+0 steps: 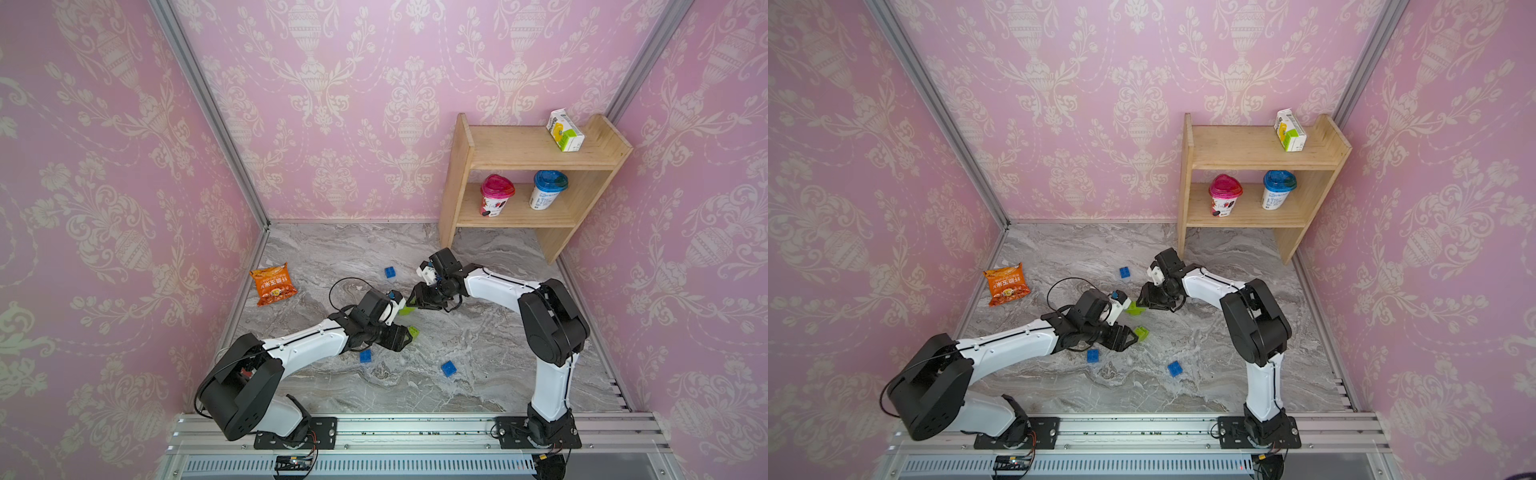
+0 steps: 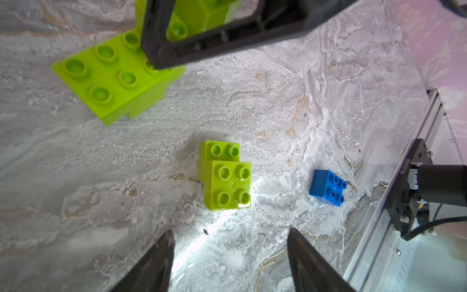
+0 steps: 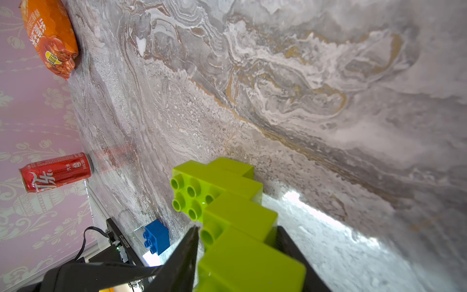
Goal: Assemble the letter v with lego
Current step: Pick up the lego brick from the center of the board.
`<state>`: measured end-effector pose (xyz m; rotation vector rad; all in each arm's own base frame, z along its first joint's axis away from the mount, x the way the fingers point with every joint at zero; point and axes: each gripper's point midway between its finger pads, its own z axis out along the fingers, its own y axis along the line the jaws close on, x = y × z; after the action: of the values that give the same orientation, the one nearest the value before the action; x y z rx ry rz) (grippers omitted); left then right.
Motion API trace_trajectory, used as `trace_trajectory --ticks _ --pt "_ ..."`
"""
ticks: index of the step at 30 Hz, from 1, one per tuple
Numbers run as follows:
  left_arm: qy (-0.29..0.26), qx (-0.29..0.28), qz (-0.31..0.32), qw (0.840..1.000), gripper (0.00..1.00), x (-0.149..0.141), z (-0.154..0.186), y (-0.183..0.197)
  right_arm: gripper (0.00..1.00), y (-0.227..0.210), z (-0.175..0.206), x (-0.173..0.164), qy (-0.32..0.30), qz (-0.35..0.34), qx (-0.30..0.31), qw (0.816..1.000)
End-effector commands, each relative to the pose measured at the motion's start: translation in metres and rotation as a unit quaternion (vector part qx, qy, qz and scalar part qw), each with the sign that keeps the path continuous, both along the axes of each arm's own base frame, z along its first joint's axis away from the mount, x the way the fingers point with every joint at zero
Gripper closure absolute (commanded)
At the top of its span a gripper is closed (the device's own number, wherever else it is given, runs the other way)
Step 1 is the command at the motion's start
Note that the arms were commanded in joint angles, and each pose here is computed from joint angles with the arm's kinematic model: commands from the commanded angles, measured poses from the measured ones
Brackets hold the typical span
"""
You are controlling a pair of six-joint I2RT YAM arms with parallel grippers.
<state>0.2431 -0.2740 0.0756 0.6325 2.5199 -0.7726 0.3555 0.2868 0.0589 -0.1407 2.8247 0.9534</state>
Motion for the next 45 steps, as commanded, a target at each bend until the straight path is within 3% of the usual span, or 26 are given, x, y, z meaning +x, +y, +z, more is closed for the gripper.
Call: trace_trajectory --ticks 1,9,18,26,45 --pt "-0.045 0.048 -0.012 0.998 0.25 0.014 -0.006 -0.004 0.5 0.001 0.007 -0.001 -0.015 0.009 -0.005 1.0" --pt "-0.06 0.084 -0.035 0.994 0.25 0.02 -0.028 -0.021 0.5 0.001 0.007 -0.002 -0.015 0.011 -0.007 1.0" --pt "-0.069 0.091 -0.034 0.993 0.39 0.025 -0.038 -0.026 0.5 0.001 0.006 -0.002 -0.014 0.01 -0.007 1.0" --pt "-0.058 0.099 -0.044 0.992 0.41 0.02 -0.046 -0.027 0.5 0.001 0.006 -0.002 -0.014 0.01 -0.008 1.0" --pt "-0.054 0.129 -0.052 0.989 0.6 0.016 -0.05 -0.018 0.51 0.003 0.006 -0.002 -0.015 0.012 -0.006 1.0"
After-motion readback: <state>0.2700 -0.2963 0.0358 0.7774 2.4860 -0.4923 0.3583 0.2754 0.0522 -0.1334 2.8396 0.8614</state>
